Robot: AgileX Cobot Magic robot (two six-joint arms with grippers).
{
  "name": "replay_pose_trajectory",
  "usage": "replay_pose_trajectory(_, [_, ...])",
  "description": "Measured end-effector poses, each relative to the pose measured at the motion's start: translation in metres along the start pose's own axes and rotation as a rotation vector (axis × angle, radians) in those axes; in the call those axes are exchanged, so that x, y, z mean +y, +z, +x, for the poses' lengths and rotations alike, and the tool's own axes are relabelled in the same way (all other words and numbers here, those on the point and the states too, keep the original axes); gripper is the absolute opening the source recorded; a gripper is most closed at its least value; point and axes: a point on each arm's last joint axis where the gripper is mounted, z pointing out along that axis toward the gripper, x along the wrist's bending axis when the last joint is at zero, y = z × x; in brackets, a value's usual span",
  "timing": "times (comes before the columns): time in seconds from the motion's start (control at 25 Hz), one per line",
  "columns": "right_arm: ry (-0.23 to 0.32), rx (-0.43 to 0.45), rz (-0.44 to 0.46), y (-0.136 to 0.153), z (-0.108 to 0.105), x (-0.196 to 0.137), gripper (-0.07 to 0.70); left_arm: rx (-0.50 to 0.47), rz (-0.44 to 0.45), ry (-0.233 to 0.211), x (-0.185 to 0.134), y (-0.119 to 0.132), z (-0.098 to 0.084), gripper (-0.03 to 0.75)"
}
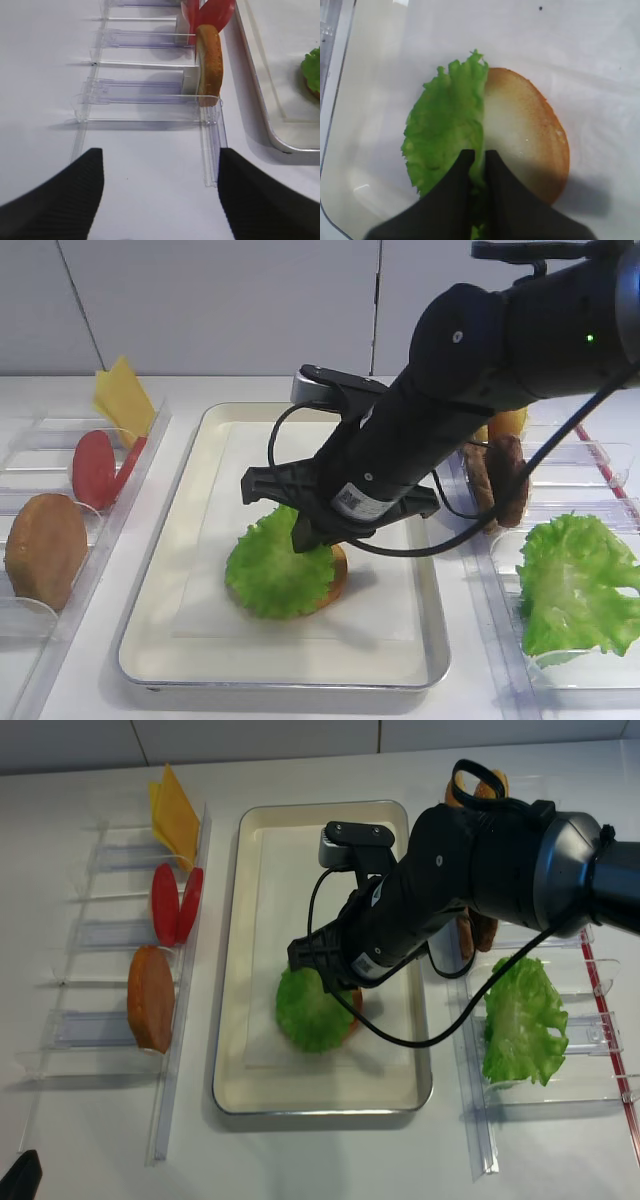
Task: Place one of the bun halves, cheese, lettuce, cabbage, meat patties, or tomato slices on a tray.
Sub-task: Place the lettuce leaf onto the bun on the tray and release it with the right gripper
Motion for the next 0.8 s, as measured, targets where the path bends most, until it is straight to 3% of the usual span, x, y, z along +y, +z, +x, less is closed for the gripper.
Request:
replay_pose_trajectory(0.28, [-0.042, -0.018, 0.000, 0.0000, -0.0017, 0.0000, 0.070, 0.000, 0.000, 0.000, 0.0000, 0.0000, 0.0000, 0.470])
replay_pose_trajectory(0.4, [-0.062, -0.019, 0.006, 0.0000, -0.0017, -0.0005, 0.131, 0.000, 0.000, 0.000, 0.0000, 0.0000, 0.0000, 0.470])
replay_pose_trajectory(0.68, [-0.102, -0.025, 0.012, 0.0000, -0.0023, -0.0010, 0.538, 0.000, 0.000, 0.000, 0.0000, 0.0000, 0.0000, 0.470])
replay_pose_trajectory(0.8, [-0.132, -0.039, 0.012, 0.0000, -0.0036, -0.0010, 0.639, 0.000, 0.000, 0.000, 0.0000, 0.0000, 0.0000, 0.470])
